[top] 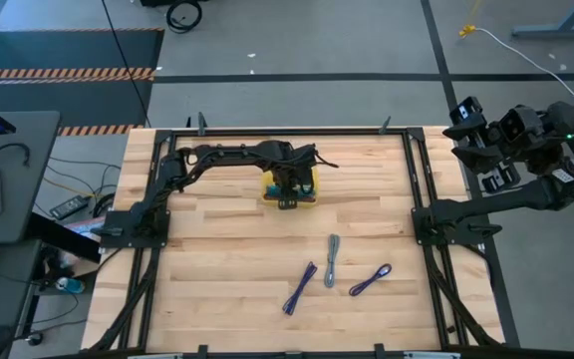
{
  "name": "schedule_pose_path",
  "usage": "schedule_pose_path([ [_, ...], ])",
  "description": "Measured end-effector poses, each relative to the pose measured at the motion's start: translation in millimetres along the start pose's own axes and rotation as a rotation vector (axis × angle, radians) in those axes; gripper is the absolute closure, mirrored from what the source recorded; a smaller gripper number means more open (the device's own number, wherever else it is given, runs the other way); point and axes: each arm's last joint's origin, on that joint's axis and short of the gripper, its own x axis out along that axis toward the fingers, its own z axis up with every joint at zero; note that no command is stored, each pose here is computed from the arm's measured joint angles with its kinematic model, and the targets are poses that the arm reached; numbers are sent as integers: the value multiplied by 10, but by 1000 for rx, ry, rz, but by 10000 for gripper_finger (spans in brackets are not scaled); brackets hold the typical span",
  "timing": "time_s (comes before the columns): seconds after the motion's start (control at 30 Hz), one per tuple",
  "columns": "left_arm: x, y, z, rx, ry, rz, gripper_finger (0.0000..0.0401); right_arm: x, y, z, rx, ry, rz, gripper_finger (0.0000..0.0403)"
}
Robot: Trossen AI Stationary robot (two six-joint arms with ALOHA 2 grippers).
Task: Pick and place USB-C Cables
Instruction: Put the right violet charger cable into the bin
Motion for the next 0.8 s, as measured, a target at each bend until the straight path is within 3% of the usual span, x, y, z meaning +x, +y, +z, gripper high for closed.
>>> schedule_pose_path([
  [0.2, -270, -34, -18, -108, -1, -11, 137, -2, -10, -34, 5, 35, -30, 227],
  [0.4, -1069, -125, 94, -171, -119, 2, 125, -4, -92, -234, 67, 216, -271, 227],
  [0.6, -2027, -356, 133, -152, -367, 25, 125, 99, -171, -640, 287, 542, -464, 227],
  [0.8, -2812, -643, -64, -124, -540, 178, 125, 311, -175, -1077, 604, 900, -466, 232],
])
